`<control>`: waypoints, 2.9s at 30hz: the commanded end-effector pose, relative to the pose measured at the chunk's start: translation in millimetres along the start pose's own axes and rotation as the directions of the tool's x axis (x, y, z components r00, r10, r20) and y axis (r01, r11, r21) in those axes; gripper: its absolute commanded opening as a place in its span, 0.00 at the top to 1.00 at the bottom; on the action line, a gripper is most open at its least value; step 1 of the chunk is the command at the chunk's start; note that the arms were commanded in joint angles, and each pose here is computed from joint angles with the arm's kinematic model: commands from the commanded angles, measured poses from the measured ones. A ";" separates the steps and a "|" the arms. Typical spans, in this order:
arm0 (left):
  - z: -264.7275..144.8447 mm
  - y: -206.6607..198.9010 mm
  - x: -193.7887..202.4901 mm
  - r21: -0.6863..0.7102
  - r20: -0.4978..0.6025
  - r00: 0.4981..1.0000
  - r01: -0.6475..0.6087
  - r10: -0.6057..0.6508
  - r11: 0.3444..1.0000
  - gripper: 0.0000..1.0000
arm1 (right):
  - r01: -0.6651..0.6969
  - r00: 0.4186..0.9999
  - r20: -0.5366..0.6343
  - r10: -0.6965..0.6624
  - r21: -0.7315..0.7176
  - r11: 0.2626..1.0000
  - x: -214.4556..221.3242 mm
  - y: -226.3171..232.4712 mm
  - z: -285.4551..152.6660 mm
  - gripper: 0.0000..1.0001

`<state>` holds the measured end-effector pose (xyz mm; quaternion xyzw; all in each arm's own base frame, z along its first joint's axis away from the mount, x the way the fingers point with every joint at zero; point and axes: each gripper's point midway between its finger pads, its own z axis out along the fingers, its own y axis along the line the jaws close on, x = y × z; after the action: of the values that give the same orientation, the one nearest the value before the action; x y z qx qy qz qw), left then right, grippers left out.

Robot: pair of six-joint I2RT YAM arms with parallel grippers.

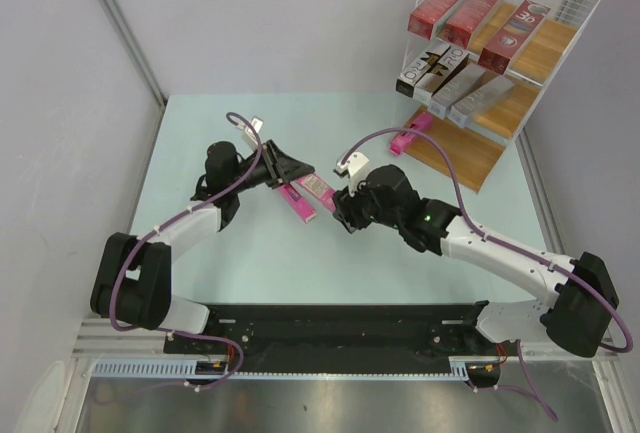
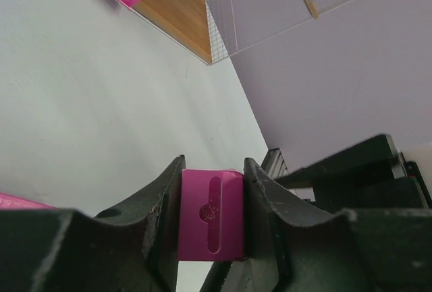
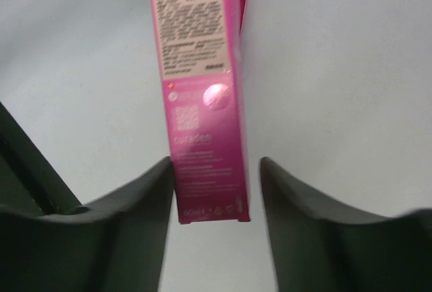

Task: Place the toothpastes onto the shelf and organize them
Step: Pick up the toothpaste from the center of the board.

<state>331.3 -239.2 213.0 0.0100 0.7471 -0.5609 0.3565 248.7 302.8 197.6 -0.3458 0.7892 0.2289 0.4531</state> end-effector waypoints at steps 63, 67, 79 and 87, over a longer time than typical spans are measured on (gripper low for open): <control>36.3 -113.3 -55.3 0.192 0.112 0.976 -0.205 0.186 0.960 0.00 | -0.444 0.618 0.392 0.682 -0.542 0.714 -86.5 -54.7 -131.9 0.75; 33.8 -91.2 -56.8 0.059 0.069 0.956 -0.288 0.284 0.956 0.00 | -0.399 0.707 0.339 0.620 -0.532 0.747 -75.5 -49.7 -137.8 0.75; -3.5 -110.0 -11.5 0.426 -0.077 0.940 -0.270 0.333 0.863 0.00 | -0.321 0.841 0.215 0.496 -0.539 0.779 -47.2 -38.2 -141.2 0.77; -12.8 -112.6 14.6 0.504 -0.128 0.942 -0.209 0.312 0.838 0.09 | -0.317 0.844 0.223 0.487 -0.525 0.790 -45.6 -40.3 -140.9 0.78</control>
<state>288.7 -272.9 288.2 0.2088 0.6443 -0.6523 0.3404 221.6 197.6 278.6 -0.1808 0.6987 0.5685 0.3948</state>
